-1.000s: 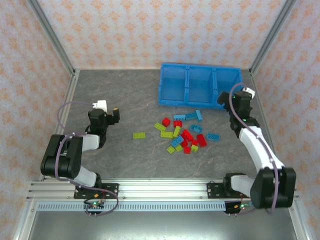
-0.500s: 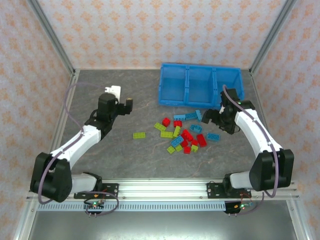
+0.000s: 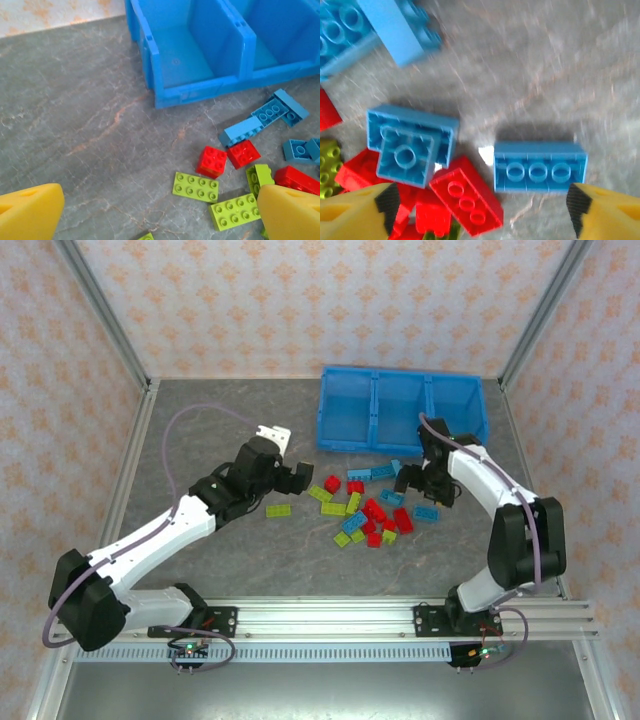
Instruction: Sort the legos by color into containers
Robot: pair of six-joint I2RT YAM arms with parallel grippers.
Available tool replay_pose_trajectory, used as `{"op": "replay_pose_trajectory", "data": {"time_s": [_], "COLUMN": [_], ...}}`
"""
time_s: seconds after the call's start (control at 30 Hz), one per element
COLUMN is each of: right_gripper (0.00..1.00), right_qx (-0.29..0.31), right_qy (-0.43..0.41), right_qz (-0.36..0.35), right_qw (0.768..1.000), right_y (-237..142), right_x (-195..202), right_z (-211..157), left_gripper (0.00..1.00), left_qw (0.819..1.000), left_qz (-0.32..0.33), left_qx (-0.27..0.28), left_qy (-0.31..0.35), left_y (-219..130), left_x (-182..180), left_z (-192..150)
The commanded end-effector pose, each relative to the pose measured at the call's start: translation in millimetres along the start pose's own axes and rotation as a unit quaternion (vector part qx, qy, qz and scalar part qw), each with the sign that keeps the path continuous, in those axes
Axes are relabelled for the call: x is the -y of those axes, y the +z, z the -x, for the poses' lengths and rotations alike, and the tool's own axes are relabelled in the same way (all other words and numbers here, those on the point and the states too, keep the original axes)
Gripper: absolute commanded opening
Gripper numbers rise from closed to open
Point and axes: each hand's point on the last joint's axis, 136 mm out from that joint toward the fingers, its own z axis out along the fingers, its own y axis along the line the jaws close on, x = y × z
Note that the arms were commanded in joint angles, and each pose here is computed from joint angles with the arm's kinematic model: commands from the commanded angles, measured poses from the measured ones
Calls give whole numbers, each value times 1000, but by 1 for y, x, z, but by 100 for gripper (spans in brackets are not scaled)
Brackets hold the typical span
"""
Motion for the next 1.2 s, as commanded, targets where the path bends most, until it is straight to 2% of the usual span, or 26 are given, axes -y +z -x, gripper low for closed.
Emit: {"op": "replay_pose_trajectory", "data": {"time_s": [0.0,0.07,0.17,0.37,0.6,0.73,1.0,1.17], "right_gripper": [69,63,62,55,48,40,23,17], "right_qx": [66,69,58,46,-7,-17,-3,42], "right_qy": [-38,-55,-79,-97,-106,-112,-106,-78], "right_qz": [-12,-5,31,37,5,8,0,15], "right_qw": [997,996,995,994,994,994,994,996], "right_y": [8,15,23,38,65,70,55,18], "right_x": [-7,-13,-30,-38,-32,-34,-29,-26], "right_z": [44,52,55,61,48,46,43,36], "left_gripper": [100,100,100,100,100,100,100,100], "left_qw": [1000,1000,1000,1000,1000,1000,1000,1000], "left_qz": [2,0,1,3,11,12,13,14], "left_qx": [-11,-13,-17,-11,-15,-17,-12,-8], "left_qy": [0,8,10,-5,2,1,-4,-12], "left_y": [0,1,4,5,4,3,2,1], "left_x": [1,2,2,1,-3,-4,-5,-6], "left_z": [0,1,-1,-2,-8,-10,-9,-8]}}
